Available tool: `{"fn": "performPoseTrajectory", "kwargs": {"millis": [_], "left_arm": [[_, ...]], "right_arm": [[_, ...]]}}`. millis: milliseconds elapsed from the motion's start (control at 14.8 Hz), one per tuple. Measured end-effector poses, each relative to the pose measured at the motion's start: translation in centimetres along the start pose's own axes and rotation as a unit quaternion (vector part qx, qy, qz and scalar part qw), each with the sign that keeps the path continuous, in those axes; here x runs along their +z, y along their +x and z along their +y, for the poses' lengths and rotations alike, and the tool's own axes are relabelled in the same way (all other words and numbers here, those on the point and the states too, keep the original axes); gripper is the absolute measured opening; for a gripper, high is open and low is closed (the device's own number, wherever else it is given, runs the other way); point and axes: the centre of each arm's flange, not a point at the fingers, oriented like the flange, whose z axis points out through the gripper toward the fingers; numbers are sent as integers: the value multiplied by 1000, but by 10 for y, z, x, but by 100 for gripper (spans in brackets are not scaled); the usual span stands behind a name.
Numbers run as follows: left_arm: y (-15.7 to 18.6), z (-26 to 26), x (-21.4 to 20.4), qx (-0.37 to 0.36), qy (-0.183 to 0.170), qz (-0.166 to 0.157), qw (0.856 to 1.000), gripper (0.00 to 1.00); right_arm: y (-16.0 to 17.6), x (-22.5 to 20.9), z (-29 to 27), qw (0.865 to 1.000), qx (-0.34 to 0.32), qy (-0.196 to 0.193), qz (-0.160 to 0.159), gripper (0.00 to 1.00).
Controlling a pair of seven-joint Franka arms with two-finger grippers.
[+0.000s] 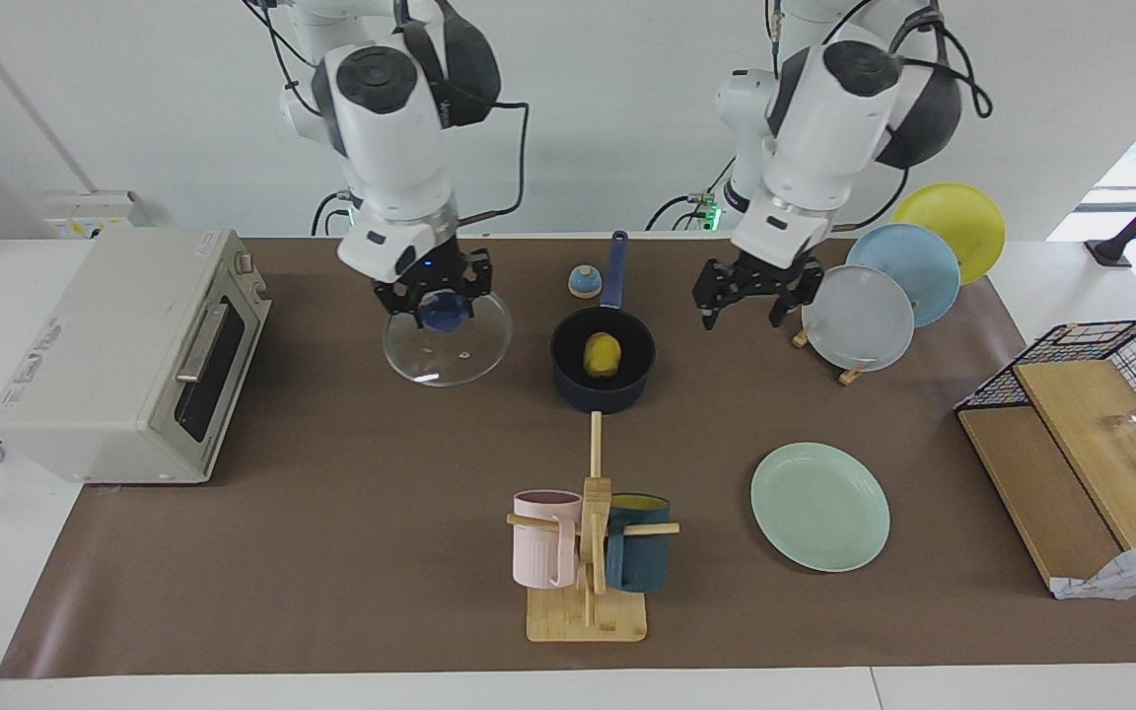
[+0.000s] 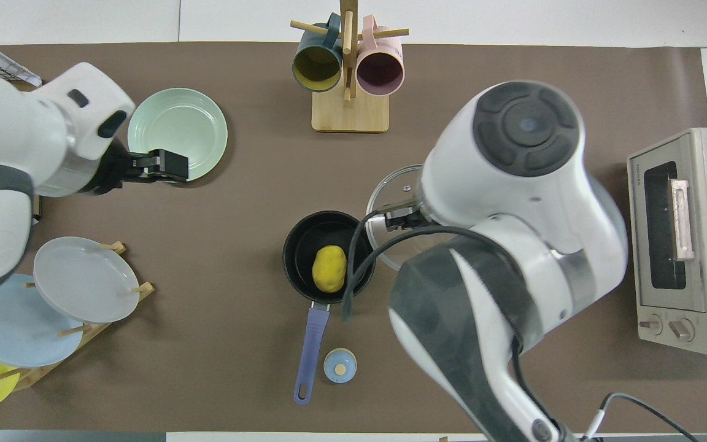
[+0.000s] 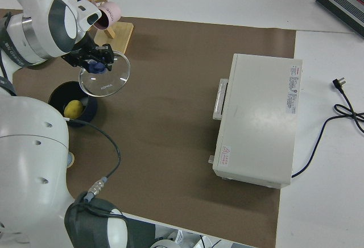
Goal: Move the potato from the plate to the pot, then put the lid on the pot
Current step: 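Withdraw the left gripper while the right gripper carries the glass lid over the pot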
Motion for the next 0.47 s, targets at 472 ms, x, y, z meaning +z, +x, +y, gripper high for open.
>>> {"fn": "performPoseTrajectory", "kwargs": {"millis": [472], "left_arm": [[-1,-78,-40,30,22,-19,999,100]], "right_arm": [[-12,68,-106,1000,15,7,-2,66]]}}
